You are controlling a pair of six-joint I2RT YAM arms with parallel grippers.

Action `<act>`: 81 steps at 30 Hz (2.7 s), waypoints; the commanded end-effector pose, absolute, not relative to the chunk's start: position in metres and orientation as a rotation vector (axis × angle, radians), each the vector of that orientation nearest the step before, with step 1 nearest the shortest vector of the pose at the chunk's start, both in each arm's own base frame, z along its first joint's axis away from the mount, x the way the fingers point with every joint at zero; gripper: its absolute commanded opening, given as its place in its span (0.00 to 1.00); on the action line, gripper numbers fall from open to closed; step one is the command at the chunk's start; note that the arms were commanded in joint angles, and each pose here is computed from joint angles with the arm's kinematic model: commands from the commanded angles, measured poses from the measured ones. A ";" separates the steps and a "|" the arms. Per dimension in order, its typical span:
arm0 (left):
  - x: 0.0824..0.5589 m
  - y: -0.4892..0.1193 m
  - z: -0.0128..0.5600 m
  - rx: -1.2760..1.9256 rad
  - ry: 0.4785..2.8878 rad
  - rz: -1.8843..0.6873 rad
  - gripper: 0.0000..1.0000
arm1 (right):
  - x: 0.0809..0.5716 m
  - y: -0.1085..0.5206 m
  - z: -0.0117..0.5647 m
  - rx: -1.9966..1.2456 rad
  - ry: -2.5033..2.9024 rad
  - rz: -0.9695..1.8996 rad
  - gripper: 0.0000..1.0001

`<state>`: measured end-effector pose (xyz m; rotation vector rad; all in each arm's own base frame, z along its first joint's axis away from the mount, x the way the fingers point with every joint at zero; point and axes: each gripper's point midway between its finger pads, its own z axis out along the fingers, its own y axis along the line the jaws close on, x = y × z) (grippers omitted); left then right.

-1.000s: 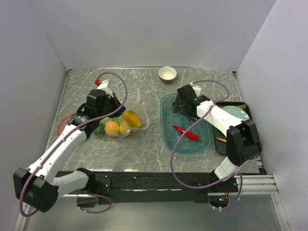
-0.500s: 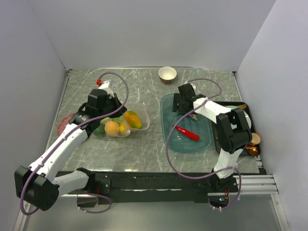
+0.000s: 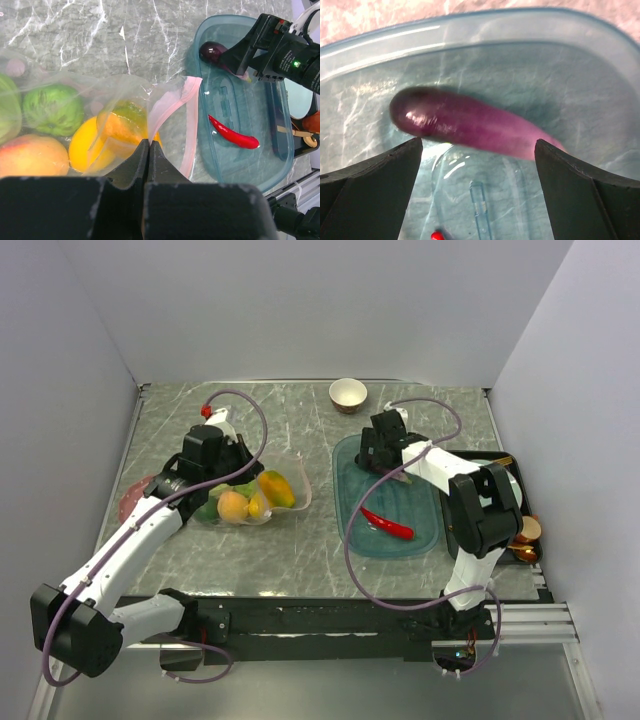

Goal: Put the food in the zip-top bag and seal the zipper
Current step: Pick up the fake vegetable from the bin.

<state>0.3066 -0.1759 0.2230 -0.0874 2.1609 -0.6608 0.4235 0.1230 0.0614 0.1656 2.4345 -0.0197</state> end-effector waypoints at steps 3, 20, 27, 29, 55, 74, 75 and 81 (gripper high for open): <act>0.312 -0.182 0.235 -0.080 2.124 -0.698 0.01 | 0.448 0.115 0.068 0.172 2.408 -0.091 1.00; 0.317 -0.180 0.230 -0.084 2.135 -0.669 0.01 | 0.406 0.148 0.050 0.185 2.510 0.210 0.93; 0.316 -0.180 0.230 -0.082 2.137 -0.671 0.01 | 0.395 0.151 0.061 0.192 2.493 0.263 0.77; 0.315 -0.180 0.229 -0.084 2.140 -0.671 0.01 | 0.392 0.150 0.063 0.193 2.484 0.263 0.71; 0.310 -0.178 0.230 -0.094 2.131 -0.681 0.01 | 0.372 0.151 0.063 0.234 2.505 0.309 0.40; 0.314 -0.183 0.231 -0.088 2.133 -0.701 0.01 | 0.320 0.217 0.165 -0.087 2.360 0.760 0.38; 0.315 -0.184 0.232 -0.087 2.132 -0.703 0.01 | 0.316 0.222 0.168 -0.111 2.353 0.783 0.38; 0.317 -0.184 0.230 -0.084 2.140 -0.696 0.01 | 0.291 0.256 0.195 -0.308 2.312 0.856 0.38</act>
